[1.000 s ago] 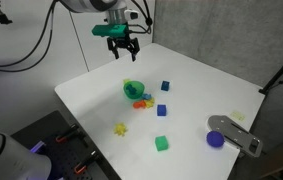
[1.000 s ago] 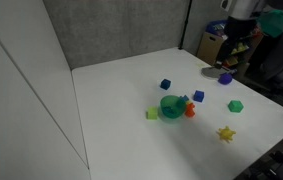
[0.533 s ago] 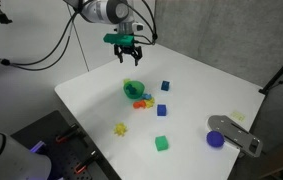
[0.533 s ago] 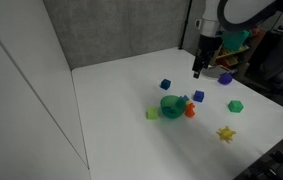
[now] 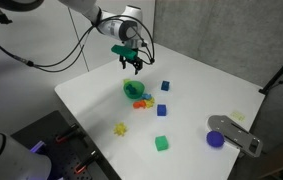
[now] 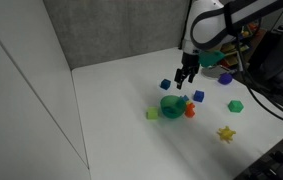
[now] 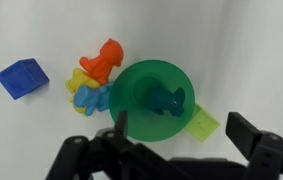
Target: Shift the item, which is in the bowl, to the table
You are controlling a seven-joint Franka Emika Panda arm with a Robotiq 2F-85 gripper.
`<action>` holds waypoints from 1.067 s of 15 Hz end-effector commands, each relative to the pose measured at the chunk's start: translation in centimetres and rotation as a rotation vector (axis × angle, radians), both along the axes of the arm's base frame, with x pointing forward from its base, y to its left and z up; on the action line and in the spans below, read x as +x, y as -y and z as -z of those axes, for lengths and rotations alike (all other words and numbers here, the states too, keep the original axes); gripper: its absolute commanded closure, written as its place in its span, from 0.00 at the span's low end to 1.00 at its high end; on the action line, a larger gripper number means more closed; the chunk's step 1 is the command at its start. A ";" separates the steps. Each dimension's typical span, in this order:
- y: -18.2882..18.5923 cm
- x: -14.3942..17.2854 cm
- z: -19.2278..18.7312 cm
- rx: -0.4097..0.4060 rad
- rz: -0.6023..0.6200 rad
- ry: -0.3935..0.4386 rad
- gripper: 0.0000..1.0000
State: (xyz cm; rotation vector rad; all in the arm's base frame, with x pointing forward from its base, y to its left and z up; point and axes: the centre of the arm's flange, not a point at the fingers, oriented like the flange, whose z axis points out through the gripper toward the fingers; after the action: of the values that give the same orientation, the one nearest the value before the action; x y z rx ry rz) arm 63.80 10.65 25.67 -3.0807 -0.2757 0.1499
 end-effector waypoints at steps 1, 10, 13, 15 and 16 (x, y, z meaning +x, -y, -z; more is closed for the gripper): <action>-0.1 0.4 0.6 0.008 0.016 0.000 0.00; 0.8 1.5 3.1 0.012 0.077 -0.011 0.00; 1.3 1.5 5.1 0.023 0.100 0.007 0.00; 1.4 1.6 6.6 0.028 0.111 0.016 0.00; 1.4 1.7 7.5 0.037 0.115 0.022 0.00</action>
State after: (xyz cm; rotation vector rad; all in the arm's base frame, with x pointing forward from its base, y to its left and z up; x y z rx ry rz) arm 65.06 9.32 19.90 -3.0740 -0.1612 0.1405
